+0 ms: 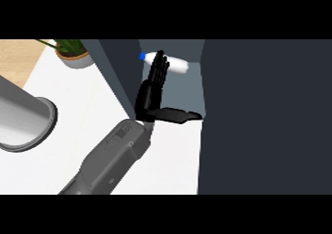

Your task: Pick up the bottled water, place it into the cabinet and close the cabinet

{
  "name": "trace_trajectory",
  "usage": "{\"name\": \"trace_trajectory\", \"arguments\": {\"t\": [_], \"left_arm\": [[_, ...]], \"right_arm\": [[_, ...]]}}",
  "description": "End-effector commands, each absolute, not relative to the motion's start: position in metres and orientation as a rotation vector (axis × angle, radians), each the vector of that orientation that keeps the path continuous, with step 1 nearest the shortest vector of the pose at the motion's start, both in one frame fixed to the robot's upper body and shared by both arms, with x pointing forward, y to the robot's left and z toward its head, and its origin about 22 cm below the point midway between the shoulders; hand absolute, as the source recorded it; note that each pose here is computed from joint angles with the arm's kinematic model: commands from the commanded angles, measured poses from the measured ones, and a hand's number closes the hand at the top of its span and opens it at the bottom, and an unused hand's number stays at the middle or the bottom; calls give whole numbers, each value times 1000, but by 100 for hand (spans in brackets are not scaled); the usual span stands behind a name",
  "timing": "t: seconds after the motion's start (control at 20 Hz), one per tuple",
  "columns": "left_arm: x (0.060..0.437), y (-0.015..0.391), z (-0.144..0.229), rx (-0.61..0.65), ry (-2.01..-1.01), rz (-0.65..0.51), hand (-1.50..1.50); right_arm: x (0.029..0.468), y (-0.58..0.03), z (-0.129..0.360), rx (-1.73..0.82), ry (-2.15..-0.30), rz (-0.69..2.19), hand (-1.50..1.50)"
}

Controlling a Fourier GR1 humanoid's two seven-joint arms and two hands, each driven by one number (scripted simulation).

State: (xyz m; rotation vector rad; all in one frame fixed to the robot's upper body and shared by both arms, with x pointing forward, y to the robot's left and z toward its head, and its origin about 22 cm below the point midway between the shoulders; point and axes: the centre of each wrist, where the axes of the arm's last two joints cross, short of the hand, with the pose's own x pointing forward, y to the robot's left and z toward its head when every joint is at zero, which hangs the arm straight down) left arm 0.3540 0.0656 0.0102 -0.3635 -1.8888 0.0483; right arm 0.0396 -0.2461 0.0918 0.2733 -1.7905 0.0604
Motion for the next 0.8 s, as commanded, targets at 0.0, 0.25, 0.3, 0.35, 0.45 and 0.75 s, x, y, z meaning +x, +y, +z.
{"name": "trace_trajectory", "arguments": {"t": [0.0,0.25,0.3,0.35,0.45,0.75], "left_arm": [[323,54,9,-447,-1877,40,-150],[305,86,13,-516,-1914,37,-150],[293,60,22,-536,-1903,39,-150],[288,87,12,-550,-1898,51,-150],[276,108,10,-533,-1886,46,150],[242,133,20,-538,-1841,38,150]], "right_arm": [[32,-252,121,242,-1824,122,-150],[35,-234,126,211,-1818,143,-150],[32,-244,125,236,-1824,205,-150],[34,-252,130,220,-1809,241,-150],[27,-240,135,286,-1805,274,-150],[31,-249,135,377,-1697,513,150]]}}
